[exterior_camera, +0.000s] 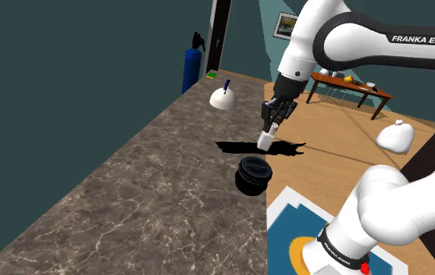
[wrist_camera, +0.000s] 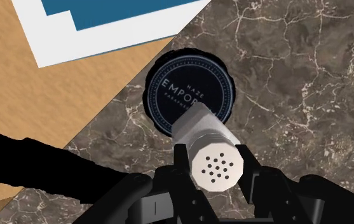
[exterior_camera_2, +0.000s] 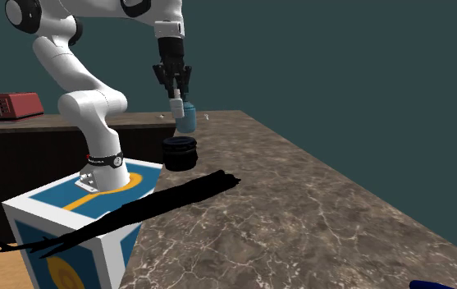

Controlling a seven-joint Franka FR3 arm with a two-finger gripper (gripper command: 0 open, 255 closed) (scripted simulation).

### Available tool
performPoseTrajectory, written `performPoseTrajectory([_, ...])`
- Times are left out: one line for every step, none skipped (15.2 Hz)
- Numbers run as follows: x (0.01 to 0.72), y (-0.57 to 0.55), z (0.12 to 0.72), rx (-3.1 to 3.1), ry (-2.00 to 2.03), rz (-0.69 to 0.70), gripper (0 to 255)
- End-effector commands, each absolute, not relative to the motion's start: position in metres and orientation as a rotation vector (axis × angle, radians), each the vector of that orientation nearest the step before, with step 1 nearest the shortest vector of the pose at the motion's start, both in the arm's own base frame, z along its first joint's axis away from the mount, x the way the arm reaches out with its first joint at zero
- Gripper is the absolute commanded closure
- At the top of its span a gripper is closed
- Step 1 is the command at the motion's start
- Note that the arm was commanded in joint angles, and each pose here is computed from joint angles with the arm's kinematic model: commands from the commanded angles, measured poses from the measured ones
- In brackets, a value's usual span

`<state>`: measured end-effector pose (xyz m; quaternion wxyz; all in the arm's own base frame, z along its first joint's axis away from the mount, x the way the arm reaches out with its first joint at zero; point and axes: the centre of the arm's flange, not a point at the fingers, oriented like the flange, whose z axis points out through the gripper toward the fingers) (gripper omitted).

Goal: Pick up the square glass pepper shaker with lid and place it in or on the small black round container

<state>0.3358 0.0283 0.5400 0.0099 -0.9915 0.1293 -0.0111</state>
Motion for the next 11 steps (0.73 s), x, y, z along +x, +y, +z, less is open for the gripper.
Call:
performPoseTrajectory([0.337, 0.03, 0.53, -3.095, 0.404, -0.035, 255])
performPoseTrajectory([0.337, 0.03, 0.524, -3.095, 0.404, -0.035, 255])
performPoseTrajectory([0.337, 0.03, 0.519, -3.095, 0.404, -0.035, 255])
performPoseTrajectory([0.337, 0.03, 0.514, -3.095, 0.404, -0.035, 255])
performPoseTrajectory([0.337, 0.03, 0.508, -3.095, 0.404, -0.035, 255])
performPoseTrajectory([0.337, 0.03, 0.503, -3.095, 0.404, -0.035, 255])
performPoseTrajectory([0.337, 0.03, 0.498, -3.095, 0.404, -0.035, 255])
performPoseTrajectory([0.337, 0.03, 0.493, -3.095, 0.404, -0.035, 255])
performPoseTrajectory([0.337, 0.03, 0.487, -3.095, 0.404, -0.035, 255])
performPoseTrajectory([0.337, 0.03, 0.482, -3.095, 0.404, -0.035, 255])
performPoseTrajectory([0.337, 0.03, 0.477, -3.095, 0.404, -0.035, 255])
